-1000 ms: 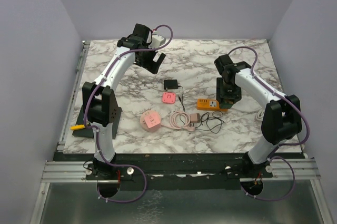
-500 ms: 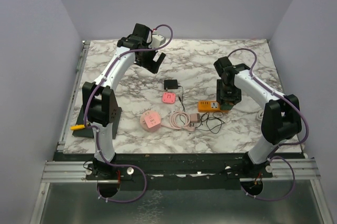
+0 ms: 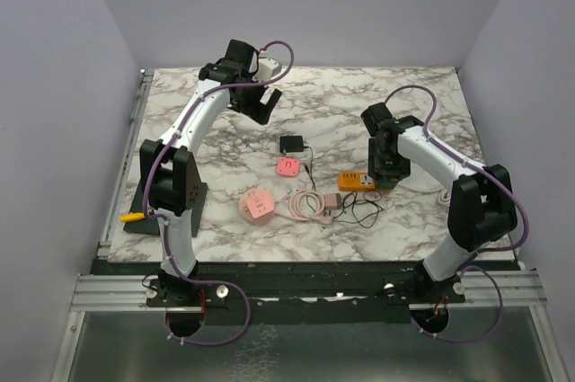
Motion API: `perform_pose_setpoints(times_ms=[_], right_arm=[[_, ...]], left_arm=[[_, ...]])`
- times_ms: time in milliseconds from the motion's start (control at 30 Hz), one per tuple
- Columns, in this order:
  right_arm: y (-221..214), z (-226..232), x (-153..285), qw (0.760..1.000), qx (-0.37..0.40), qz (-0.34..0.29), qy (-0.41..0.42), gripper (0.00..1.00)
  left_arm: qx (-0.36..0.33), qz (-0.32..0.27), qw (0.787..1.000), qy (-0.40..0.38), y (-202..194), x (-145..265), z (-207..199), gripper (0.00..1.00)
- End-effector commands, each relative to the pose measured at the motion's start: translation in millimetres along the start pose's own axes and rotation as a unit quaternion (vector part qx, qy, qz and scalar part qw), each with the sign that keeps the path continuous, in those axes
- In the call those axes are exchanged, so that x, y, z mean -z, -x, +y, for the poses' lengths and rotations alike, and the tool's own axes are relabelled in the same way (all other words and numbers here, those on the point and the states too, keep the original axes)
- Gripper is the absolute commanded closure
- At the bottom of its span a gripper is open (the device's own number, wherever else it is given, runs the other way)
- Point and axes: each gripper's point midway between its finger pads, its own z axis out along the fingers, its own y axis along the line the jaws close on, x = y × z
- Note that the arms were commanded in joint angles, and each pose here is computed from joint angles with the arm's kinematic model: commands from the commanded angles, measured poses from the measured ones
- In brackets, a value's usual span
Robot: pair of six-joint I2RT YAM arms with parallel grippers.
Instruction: Insert the plug
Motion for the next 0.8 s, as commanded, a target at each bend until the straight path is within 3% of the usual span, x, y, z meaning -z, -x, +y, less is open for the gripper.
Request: perform_pose_setpoints(times_ms=[0, 267, 367, 433, 600, 633, 767], right_arm=[[-46, -10, -29, 0.996, 0.015, 0.071, -0.046, 0.99], [-53, -8, -36, 0.996, 0.011, 0.080, -0.042, 0.98], [-47, -7, -32, 0.997, 0.007, 0.072, -0.041, 0.63], [-40, -7, -28, 0.997, 0.001, 0.061, -0.041, 0.51], [-20, -11, -12, 0.999, -0.014, 0.024, -0.042, 0.07], [-17, -11, -9, 0.999, -0.018, 0.019, -0.039, 0.01], [-1, -9, 7, 0.999, -0.031, -0.006, -0.022, 0.00]], left_arm=[[-0.002, -0.022, 1.000, 0.017, 13, 14, 9, 0.01], [-0.003, -0.026, 0.999, 0.021, 15, 18, 11, 0.01], [-0.004, -0.023, 1.000, 0.021, 13, 18, 11, 0.01], [-0.006, -0.020, 1.000, 0.018, 11, 18, 10, 0.01], [-0.010, -0.017, 1.000, 0.016, 9, 22, 9, 0.01], [-0.010, -0.017, 1.000, 0.015, 10, 23, 8, 0.01], [-0.012, -0.019, 1.000, 0.016, 11, 28, 8, 0.01]])
